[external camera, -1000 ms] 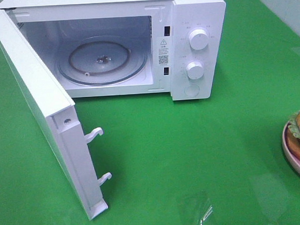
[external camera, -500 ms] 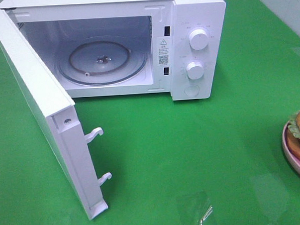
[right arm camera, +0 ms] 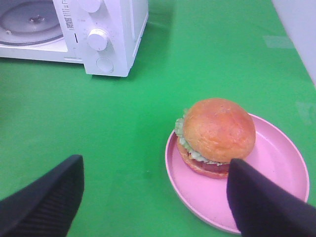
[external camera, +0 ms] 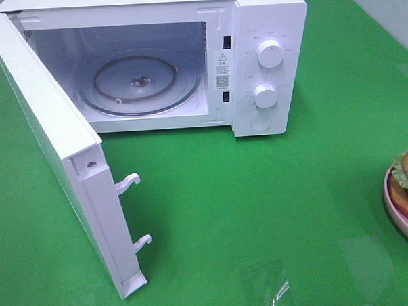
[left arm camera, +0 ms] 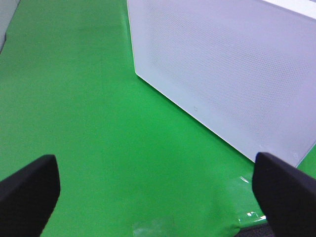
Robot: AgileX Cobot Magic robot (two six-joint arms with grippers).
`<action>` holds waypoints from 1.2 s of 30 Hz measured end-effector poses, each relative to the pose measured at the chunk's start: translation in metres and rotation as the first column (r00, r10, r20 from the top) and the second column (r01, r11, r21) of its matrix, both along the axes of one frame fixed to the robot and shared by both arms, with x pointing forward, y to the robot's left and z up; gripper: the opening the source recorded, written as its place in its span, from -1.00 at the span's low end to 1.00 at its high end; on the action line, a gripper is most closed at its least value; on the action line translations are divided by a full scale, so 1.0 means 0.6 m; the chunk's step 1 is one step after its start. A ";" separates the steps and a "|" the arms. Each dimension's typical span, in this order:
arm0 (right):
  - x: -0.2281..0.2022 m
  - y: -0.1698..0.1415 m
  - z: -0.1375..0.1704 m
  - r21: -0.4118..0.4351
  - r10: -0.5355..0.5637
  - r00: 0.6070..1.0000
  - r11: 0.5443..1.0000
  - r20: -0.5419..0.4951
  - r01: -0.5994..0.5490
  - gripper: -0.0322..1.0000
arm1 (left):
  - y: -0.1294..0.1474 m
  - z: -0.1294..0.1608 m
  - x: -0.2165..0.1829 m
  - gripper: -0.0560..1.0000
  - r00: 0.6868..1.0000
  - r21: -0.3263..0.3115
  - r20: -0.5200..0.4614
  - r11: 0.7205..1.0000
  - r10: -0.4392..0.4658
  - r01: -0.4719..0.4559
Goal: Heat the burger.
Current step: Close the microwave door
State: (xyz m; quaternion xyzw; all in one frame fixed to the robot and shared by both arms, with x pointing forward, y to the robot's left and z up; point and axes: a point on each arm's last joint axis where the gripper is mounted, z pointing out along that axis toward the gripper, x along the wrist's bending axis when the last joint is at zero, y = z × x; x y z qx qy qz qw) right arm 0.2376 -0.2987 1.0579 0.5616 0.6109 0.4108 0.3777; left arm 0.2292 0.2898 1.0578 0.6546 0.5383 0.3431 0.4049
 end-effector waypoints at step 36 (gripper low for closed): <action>0.000 0.000 0.000 0.000 0.000 1.000 1.000 0.000 0.000 0.52 | 0.000 0.000 0.000 0.96 1.000 0.000 0.000 1.000 0.000 0.000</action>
